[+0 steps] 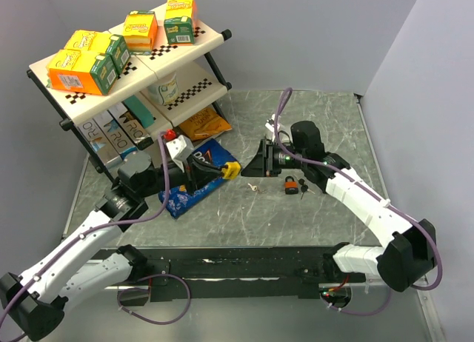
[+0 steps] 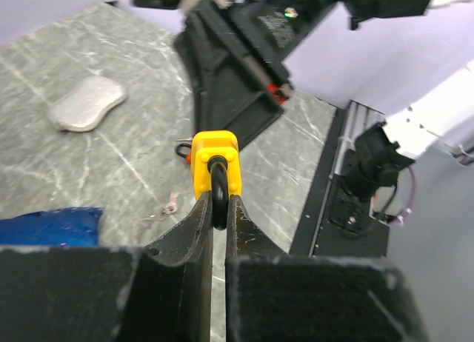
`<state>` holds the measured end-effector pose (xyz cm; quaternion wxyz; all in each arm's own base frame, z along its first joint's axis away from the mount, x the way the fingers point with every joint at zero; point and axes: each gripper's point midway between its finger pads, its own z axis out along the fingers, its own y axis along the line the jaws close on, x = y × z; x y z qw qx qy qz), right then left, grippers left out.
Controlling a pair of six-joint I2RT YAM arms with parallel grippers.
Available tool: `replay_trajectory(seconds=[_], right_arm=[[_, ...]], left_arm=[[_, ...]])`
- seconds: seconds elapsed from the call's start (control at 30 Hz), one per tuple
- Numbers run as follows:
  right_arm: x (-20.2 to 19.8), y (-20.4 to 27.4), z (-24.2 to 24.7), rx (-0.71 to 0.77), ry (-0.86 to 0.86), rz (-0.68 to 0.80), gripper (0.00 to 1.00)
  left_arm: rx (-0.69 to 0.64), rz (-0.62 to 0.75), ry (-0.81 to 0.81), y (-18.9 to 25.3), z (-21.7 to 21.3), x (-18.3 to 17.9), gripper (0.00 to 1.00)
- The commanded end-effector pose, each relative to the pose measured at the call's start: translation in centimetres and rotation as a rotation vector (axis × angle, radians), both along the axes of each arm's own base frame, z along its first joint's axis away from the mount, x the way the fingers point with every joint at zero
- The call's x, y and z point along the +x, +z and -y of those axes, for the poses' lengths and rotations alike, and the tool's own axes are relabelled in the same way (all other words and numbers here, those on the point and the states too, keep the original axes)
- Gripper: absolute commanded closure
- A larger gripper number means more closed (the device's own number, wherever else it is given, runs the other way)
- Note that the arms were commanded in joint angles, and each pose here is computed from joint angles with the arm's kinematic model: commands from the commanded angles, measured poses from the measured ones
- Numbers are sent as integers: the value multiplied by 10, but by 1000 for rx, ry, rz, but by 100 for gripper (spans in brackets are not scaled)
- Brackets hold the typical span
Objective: Lock with the key
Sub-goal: Adjust the lock, then place the lock at the center of the board.
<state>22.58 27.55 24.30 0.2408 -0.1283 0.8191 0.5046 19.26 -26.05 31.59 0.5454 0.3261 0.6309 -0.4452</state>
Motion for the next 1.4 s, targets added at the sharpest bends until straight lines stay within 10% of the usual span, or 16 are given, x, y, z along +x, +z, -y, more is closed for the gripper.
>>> replay_trajectory(seconds=[0.0,0.53,0.87,1.37], right_arm=[[7,20,-9,67,-2,9,62],[-19,40,-25,105,112,10,59],[36,-2,38,-290,124,516,2],[-21,35,-23,-292,347,939,1]], left_arm=[[-89,112,-64,43,8,-12,99],[33,58,38,6,19,8,99],[9,-170,21,-7,-4,17,99],[-86,-372,-63,-12,18,19,99]])
